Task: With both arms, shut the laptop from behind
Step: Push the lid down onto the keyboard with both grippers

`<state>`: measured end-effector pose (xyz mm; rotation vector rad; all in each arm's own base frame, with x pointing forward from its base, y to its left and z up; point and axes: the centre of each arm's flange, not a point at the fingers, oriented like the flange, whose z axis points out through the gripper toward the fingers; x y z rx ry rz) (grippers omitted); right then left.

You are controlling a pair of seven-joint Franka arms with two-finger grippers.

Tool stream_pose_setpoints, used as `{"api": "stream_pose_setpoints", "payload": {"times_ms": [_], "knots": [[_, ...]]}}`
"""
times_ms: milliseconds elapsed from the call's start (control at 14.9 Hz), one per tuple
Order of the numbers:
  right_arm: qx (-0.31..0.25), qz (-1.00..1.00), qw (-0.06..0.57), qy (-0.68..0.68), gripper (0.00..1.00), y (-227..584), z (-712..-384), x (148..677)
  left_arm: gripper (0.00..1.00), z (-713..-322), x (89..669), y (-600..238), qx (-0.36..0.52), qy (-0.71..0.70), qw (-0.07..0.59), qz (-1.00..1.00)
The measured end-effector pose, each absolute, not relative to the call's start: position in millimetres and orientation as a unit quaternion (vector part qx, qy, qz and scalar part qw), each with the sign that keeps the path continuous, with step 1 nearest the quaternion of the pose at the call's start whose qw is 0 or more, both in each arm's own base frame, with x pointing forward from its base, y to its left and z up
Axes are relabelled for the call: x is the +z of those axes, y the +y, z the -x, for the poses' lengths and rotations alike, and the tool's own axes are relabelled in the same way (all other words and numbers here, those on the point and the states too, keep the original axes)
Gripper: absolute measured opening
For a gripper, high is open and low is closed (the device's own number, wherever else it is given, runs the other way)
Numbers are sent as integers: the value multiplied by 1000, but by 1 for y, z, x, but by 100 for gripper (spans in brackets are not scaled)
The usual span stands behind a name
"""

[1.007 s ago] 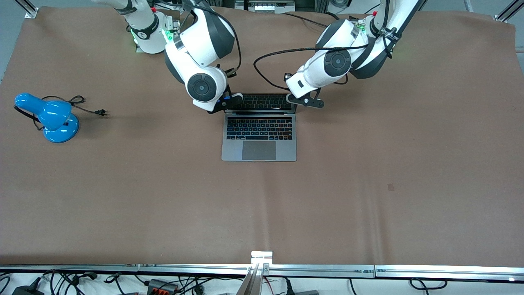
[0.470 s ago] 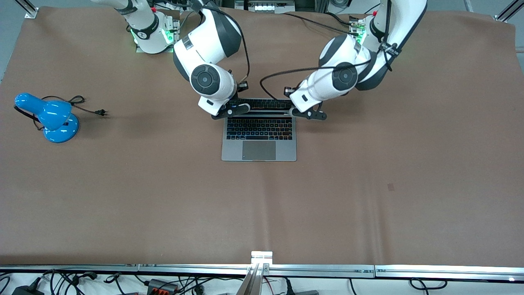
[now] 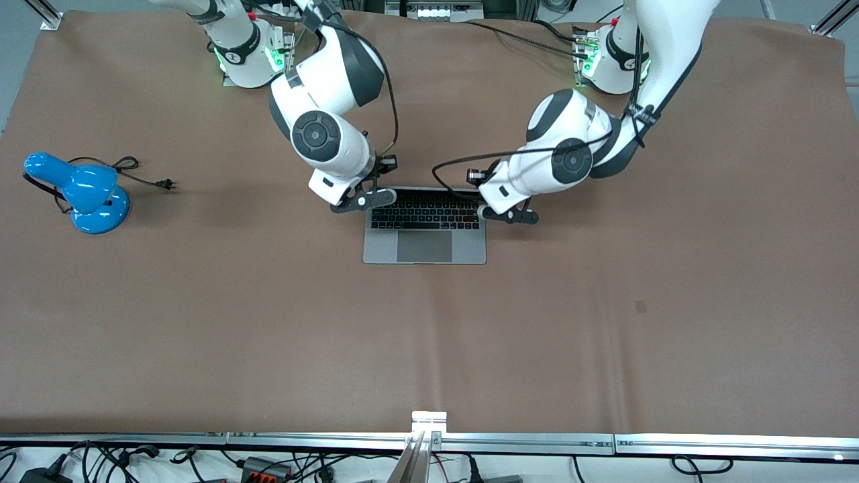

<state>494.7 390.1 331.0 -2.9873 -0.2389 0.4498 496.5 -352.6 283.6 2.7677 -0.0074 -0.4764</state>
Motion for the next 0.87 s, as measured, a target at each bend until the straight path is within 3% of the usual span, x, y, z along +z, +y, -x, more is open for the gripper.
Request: {"api": "stream_pose_setpoints", "payload": {"times_ms": [604,873], "knots": [[131,989,46,-44,1,391,-566,241,1,-528,225,-348,-164,-16,146,-975],[122,991,43,-35,1,388,-574,199,1,-529,191,-349,-162,-17,150,-975]]}}
